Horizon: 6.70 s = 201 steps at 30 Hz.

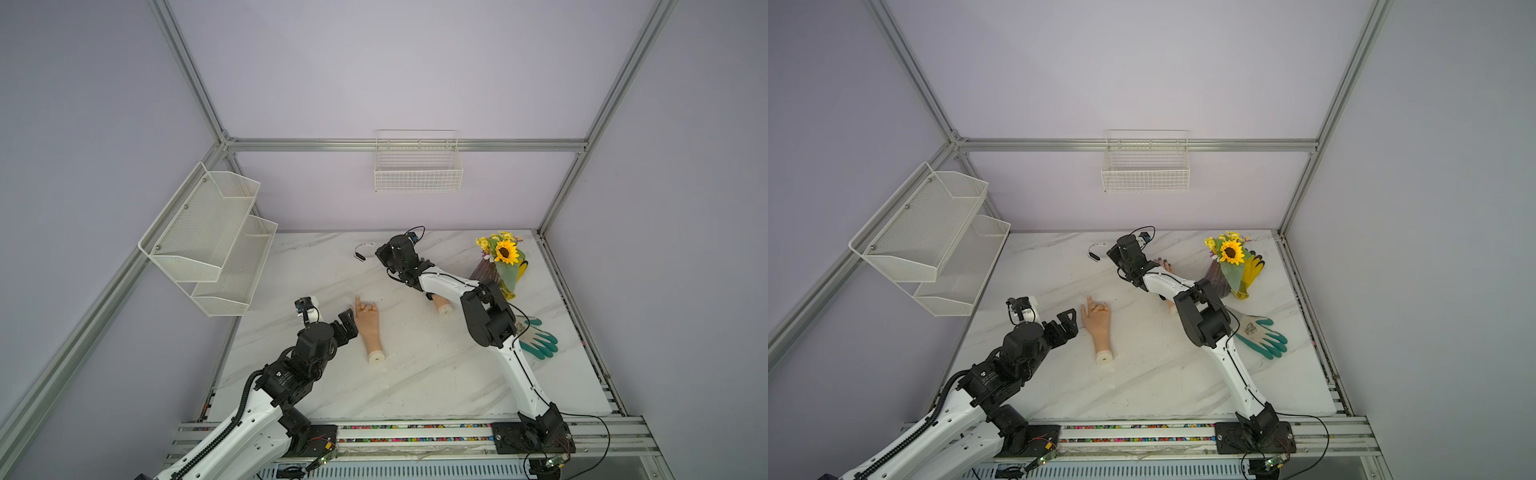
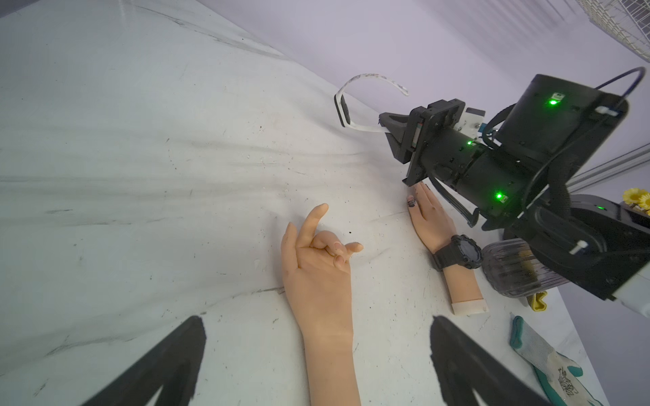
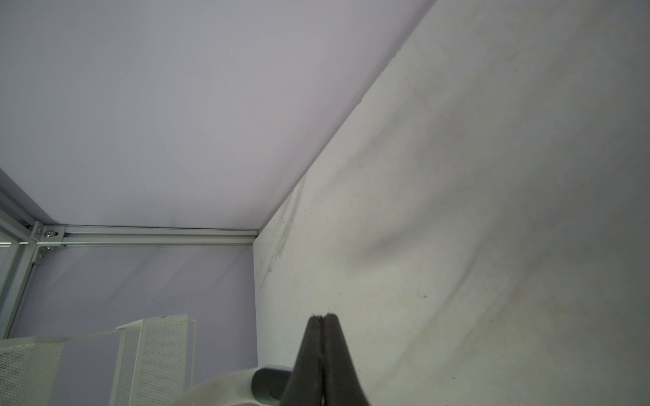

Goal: Take off the watch
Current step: Place the watch at the center of the board, then move the hand to the center of the board, then pick up the hand from the center of the board, then place the hand at the center of the board.

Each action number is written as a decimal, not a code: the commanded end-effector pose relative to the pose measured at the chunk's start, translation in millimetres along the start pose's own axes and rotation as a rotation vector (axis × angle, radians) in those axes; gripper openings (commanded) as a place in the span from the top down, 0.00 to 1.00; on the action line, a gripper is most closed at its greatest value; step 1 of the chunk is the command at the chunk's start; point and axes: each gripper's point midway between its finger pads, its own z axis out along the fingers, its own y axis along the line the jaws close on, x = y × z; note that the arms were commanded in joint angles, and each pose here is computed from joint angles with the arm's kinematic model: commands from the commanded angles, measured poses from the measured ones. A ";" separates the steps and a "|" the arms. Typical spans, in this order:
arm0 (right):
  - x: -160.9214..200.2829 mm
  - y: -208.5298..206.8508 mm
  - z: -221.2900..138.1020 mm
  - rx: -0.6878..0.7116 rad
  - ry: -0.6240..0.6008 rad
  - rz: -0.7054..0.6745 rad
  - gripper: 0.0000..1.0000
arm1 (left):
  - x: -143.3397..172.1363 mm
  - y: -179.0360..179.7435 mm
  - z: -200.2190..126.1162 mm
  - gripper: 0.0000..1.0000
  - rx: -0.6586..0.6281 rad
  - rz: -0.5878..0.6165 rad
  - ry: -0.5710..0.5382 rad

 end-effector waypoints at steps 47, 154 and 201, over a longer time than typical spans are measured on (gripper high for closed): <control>-14.9 -84.4 -222.9 0.346 -0.250 -0.760 0.17 | 7.7 -45.4 13.7 0.00 0.215 0.052 0.011; 113.1 -47.8 -278.9 -0.275 0.170 -0.655 1.00 | 90.4 -101.3 146.0 0.39 0.306 -0.679 0.488; 155.6 -98.2 -239.9 -0.074 0.265 -0.821 0.52 | 63.0 -145.4 138.9 1.00 0.029 0.085 0.523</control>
